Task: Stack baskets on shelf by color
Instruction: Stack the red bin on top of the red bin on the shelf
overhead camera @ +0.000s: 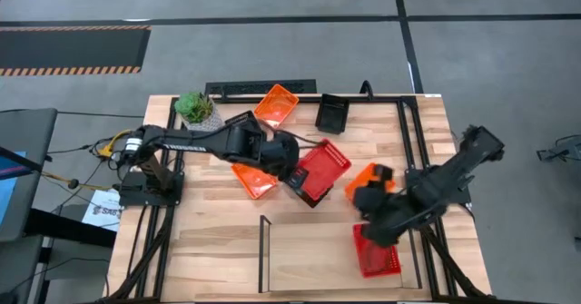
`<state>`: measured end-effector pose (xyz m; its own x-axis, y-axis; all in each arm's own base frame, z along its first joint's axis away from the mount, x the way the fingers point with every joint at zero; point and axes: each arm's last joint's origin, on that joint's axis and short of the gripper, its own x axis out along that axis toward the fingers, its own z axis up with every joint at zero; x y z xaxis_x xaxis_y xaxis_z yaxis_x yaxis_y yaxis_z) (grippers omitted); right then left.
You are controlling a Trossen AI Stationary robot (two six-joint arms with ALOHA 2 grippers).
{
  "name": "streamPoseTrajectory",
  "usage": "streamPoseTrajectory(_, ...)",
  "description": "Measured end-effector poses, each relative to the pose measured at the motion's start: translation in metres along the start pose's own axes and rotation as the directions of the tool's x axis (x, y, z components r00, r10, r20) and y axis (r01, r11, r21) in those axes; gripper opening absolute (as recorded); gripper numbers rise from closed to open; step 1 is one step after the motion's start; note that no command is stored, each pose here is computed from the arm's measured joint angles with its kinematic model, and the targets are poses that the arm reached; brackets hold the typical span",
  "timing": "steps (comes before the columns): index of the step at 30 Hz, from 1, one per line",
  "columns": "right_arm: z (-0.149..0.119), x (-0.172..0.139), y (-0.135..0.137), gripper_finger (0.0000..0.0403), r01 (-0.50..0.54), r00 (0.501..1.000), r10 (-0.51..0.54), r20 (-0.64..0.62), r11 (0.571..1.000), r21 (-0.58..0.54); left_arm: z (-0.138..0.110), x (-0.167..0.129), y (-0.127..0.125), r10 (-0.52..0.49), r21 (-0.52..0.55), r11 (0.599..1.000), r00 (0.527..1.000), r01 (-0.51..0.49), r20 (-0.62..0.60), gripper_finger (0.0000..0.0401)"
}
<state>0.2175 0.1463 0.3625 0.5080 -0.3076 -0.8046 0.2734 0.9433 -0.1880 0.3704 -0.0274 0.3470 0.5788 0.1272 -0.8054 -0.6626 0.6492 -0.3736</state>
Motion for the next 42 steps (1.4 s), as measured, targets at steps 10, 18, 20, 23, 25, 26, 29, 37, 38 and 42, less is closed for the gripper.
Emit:
streamPoseTrajectory(10,-0.042,-0.062,-0.029,0.0179,-0.113,0.993,0.091,0.077,0.922,0.369,-0.031,-0.016,-0.050,-0.239,-0.168,0.951,0.961,0.261,0.138,0.0000)
streamPoseTrajectory(18,-0.056,-0.074,-0.023,0.0156,-0.177,0.983,0.139,0.120,0.890,0.420,-0.061,-0.031,-0.076,-0.328,-0.012,0.941,0.921,0.338,0.209,0.0000)
streamPoseTrajectory(20,-0.060,-0.077,-0.021,0.0153,-0.192,0.980,0.156,0.121,0.890,0.414,-0.065,-0.033,-0.078,-0.336,0.153,0.939,0.920,0.309,0.203,0.0000)
streamPoseTrajectory(23,-0.065,-0.081,-0.019,0.0151,-0.213,0.976,0.178,0.123,0.893,0.396,-0.068,-0.033,-0.079,-0.347,0.376,0.888,0.923,0.266,0.168,0.0000)
streamPoseTrajectory(25,-0.067,-0.084,-0.017,0.0150,-0.223,0.974,0.191,0.124,0.905,0.363,-0.066,-0.033,-0.079,-0.351,0.344,0.898,0.918,0.274,0.184,0.0000)
streamPoseTrajectory(26,-0.069,-0.085,-0.017,0.0149,-0.228,0.973,0.197,0.124,0.911,0.344,-0.064,-0.034,-0.080,-0.354,0.303,0.909,0.912,0.285,0.205,0.0000)
streamPoseTrajectory(29,-0.072,-0.087,-0.016,0.0148,-0.238,0.969,0.212,0.124,0.936,0.260,-0.061,-0.035,-0.085,-0.408,0.320,0.888,0.886,0.329,0.219,0.0000)
streamPoseTrajectory(37,-0.073,-0.090,-0.020,0.0139,-0.254,0.965,0.227,0.129,0.930,0.267,-0.057,-0.010,-0.084,-0.305,-0.111,0.931,0.906,0.349,0.293,0.0000)
streamPoseTrajectory(38,-0.073,-0.090,-0.020,0.0138,-0.252,0.966,0.222,0.132,0.924,0.288,-0.059,-0.003,-0.086,-0.269,-0.211,0.913,0.903,0.350,0.336,0.0000)
streamPoseTrajectory(42,-0.068,-0.087,-0.022,0.0136,-0.238,0.970,0.200,0.142,0.904,0.356,-0.075,0.021,-0.095,-0.203,-0.478,0.785,0.893,0.394,0.402,0.0000)
